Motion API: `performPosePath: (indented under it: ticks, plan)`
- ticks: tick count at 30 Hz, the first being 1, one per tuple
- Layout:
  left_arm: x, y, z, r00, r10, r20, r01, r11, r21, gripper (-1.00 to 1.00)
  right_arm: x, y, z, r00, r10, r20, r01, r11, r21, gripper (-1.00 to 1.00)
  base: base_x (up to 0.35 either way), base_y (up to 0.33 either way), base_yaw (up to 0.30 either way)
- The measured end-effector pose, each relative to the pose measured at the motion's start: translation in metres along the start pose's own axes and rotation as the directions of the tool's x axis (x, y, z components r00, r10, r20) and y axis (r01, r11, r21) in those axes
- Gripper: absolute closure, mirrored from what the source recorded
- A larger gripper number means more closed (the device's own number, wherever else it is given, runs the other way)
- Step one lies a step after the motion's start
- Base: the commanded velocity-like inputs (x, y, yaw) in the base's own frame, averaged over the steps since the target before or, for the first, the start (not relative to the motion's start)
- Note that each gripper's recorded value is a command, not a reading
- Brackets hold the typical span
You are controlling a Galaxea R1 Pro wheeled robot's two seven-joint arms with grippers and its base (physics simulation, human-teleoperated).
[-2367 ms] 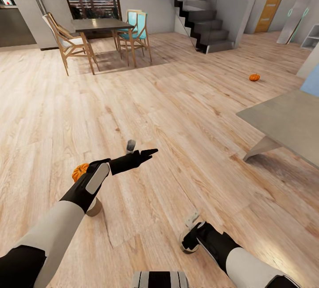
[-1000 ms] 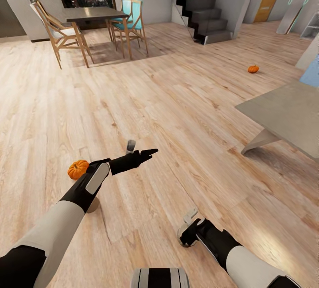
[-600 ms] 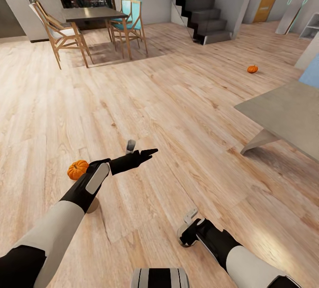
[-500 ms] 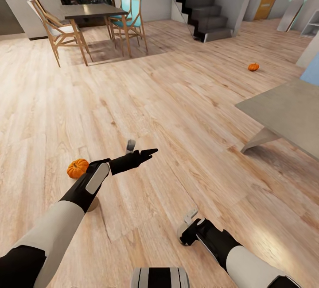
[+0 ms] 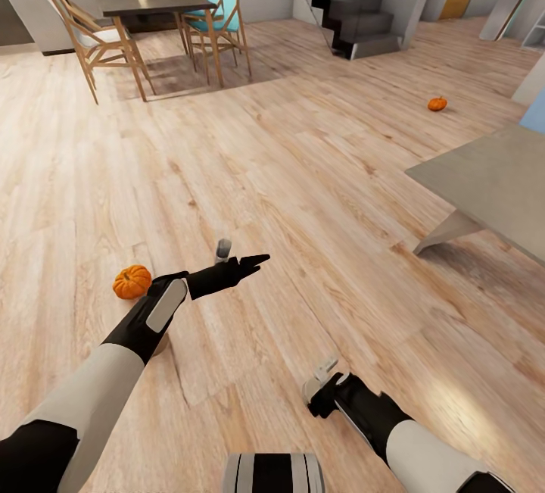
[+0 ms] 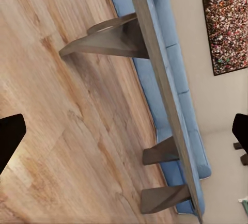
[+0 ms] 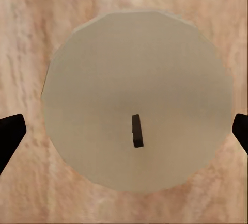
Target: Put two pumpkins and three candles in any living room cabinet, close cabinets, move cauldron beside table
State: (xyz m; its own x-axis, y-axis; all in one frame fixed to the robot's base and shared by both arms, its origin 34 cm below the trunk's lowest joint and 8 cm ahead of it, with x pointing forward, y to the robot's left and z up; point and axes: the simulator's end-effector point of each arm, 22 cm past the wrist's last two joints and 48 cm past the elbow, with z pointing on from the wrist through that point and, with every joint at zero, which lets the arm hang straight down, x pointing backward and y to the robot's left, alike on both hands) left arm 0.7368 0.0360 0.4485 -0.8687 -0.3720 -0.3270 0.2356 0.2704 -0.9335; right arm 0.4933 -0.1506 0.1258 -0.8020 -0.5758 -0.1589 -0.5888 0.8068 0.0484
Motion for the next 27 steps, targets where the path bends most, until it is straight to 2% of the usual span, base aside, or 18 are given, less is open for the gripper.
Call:
performPosePath:
  ticks: [2,27]
  plan:
    - [0.0003,0.0006,0.0,1.0,-0.001,0.0,0.001,1.0,-0.001,-1.0,0.0033,0.0013,0.0011,1.0,0.014,-0.005,-0.014,1.0,-0.006,-1.0,0.0,0.0,0.0]
    - [0.0004,0.0019,-0.0009,1.0,-0.003,0.001,0.003,1.0,-0.003,-1.0,0.0034,0.0018,0.0011,1.0,0.015,-0.006,-0.015,1.0,-0.007,-1.0,0.018,0.0,0.0]
